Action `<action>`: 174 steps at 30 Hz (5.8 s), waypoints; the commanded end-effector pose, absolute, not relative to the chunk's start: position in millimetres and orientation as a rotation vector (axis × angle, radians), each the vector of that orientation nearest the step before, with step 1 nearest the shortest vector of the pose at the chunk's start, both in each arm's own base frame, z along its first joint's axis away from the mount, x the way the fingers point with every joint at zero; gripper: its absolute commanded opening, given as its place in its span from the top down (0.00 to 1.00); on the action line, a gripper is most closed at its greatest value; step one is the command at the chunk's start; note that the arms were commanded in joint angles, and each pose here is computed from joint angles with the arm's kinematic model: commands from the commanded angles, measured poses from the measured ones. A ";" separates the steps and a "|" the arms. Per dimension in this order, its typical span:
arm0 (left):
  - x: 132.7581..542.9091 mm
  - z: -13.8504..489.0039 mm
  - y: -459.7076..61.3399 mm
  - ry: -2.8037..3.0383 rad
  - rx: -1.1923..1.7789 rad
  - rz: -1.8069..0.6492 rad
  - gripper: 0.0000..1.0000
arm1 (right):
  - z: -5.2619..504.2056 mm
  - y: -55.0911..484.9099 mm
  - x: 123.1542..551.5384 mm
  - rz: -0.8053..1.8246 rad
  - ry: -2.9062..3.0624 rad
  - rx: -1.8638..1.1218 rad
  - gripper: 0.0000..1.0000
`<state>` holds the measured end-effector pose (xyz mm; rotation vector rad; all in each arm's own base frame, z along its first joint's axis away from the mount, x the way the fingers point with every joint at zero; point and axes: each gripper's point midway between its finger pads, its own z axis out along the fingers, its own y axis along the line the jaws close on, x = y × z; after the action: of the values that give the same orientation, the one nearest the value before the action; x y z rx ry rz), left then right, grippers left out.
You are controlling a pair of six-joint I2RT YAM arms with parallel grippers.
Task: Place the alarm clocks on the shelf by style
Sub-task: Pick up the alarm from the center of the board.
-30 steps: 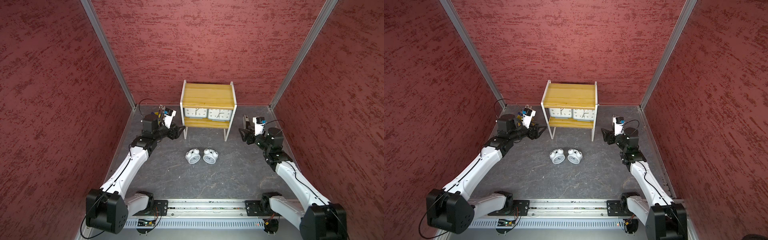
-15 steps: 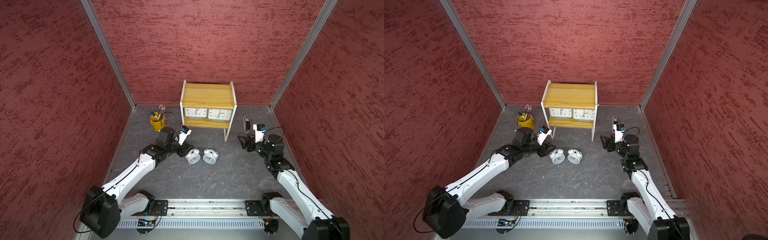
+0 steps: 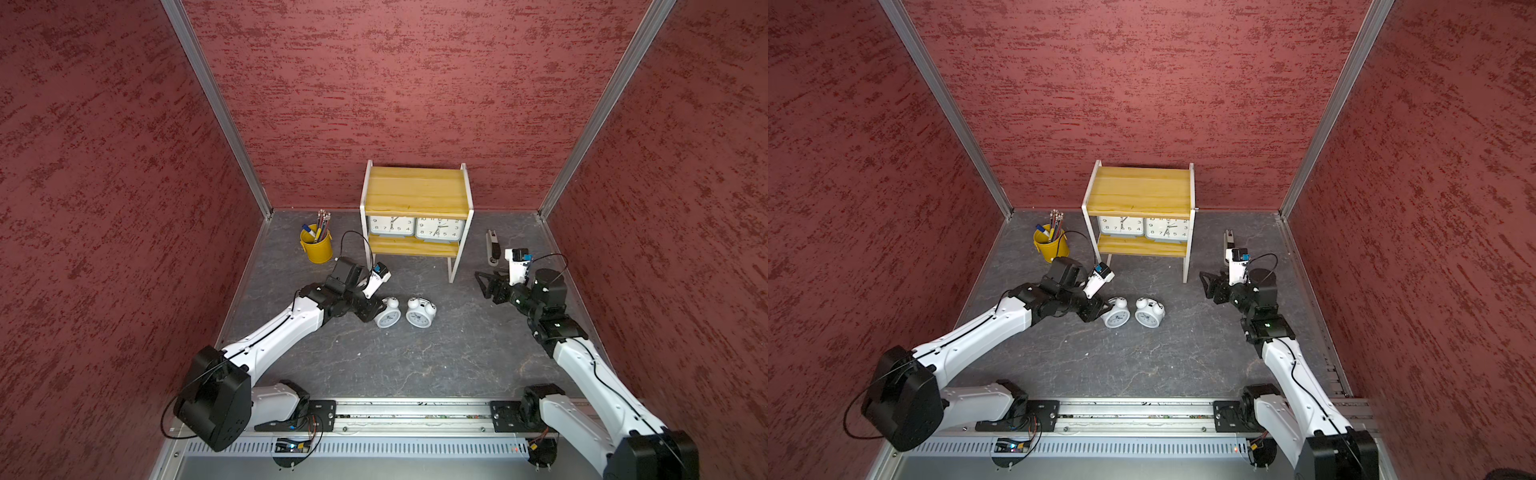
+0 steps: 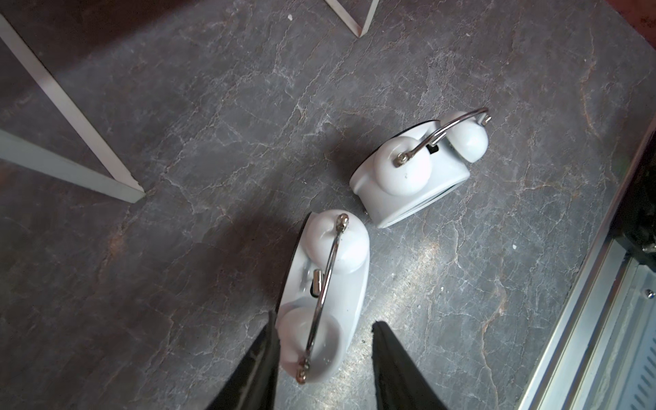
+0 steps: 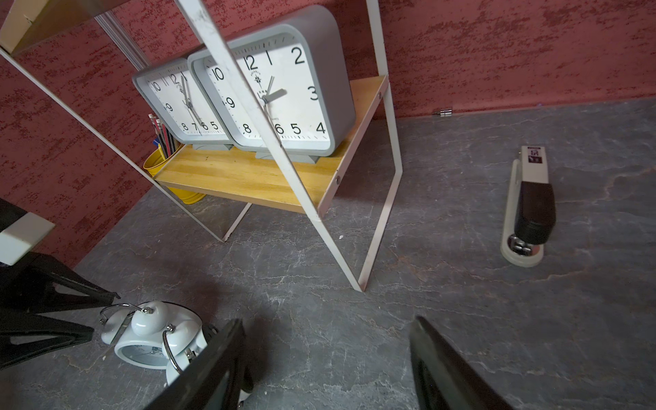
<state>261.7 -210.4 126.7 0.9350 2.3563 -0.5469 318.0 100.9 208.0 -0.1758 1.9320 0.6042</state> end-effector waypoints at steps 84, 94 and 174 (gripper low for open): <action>240.7 269.3 -270.4 1.942 1.276 -0.919 1.00 | 253.8 317.0 250.9 1.252 1.716 -1.314 0.75; 245.7 272.8 -267.2 1.921 1.242 -0.874 1.00 | 263.8 317.8 250.9 1.251 1.687 -1.314 1.00; 212.8 276.2 -252.0 1.468 1.228 -0.994 0.82 | 341.9 298.7 256.5 1.027 1.532 -1.192 0.33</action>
<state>209.4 -255.0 255.3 1.2567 1.5404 -1.0423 234.4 305.1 325.9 -1.3085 1.5650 1.1951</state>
